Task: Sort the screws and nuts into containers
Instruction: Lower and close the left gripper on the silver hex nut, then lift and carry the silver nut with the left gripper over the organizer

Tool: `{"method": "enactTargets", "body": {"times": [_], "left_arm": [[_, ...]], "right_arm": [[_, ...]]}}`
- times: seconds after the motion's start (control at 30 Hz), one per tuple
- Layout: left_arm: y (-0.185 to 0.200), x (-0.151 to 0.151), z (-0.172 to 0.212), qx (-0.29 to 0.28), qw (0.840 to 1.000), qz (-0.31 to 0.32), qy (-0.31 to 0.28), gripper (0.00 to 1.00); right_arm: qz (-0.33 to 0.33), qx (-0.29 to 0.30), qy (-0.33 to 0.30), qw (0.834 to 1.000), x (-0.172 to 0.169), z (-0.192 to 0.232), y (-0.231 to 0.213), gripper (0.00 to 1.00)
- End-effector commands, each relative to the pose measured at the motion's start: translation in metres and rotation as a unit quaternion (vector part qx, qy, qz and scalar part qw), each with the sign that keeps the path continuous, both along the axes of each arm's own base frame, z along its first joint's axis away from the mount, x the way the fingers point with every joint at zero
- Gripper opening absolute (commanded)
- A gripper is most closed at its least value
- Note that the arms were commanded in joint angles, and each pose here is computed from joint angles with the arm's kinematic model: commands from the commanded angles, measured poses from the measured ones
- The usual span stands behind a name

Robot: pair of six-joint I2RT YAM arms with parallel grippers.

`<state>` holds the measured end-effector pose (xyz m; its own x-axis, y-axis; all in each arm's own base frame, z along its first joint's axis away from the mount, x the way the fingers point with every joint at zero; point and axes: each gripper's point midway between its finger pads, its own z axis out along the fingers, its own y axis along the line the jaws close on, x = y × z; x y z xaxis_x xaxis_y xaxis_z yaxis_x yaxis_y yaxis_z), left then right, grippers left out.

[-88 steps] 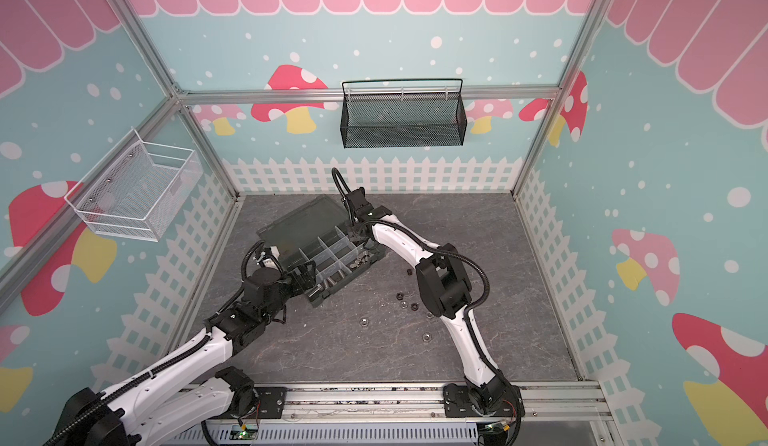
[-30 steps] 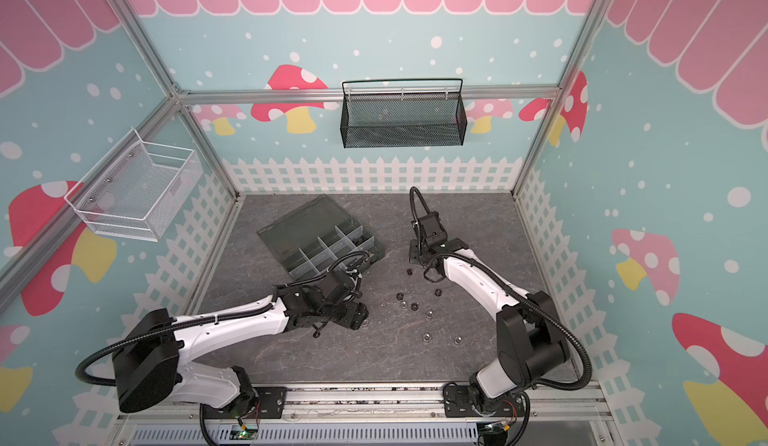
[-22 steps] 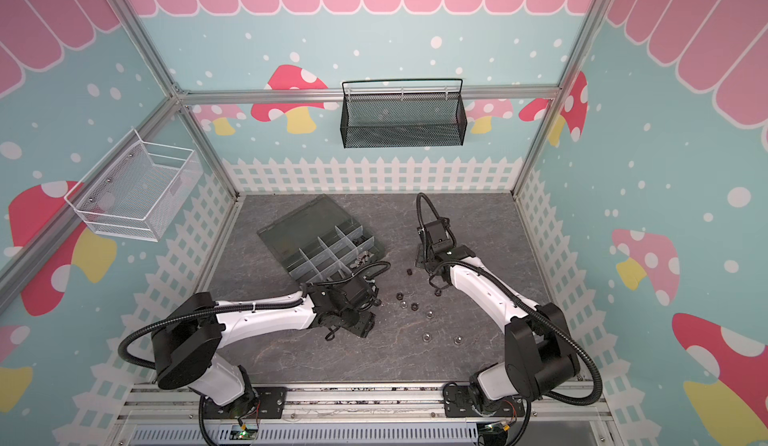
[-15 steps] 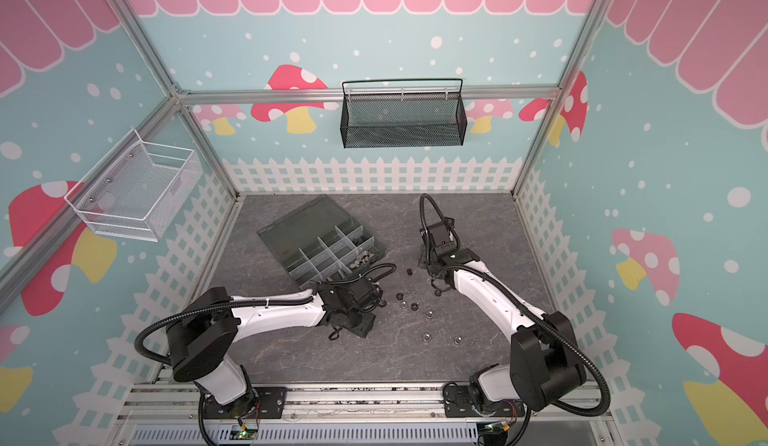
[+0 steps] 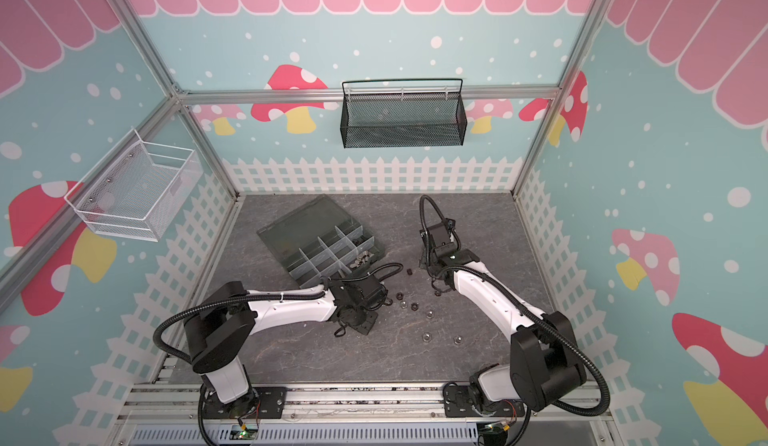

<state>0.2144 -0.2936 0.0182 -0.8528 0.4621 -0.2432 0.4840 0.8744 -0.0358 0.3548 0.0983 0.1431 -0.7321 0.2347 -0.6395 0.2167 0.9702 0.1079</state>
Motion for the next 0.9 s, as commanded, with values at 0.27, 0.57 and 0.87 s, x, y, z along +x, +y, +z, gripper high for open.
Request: {"method": "enactTargets", "body": {"times": [0.27,0.57,0.87], "left_arm": [[0.006,-0.005,-0.003,0.023,1.0,-0.011,0.009,0.25],[0.006,0.008,0.012,0.022,0.999,-0.005,-0.025,0.19],[-0.001,0.051,0.061,-0.006,0.994,0.017,-0.11,0.15]], "right_arm": [[-0.019,0.0,-0.001,1.0,0.0,0.0,-0.006,0.72],[-0.016,0.003,-0.008,1.0,0.004,0.006,-0.004,0.72],[-0.02,0.008,-0.019,1.0,0.002,0.013,-0.005,0.73]]}}
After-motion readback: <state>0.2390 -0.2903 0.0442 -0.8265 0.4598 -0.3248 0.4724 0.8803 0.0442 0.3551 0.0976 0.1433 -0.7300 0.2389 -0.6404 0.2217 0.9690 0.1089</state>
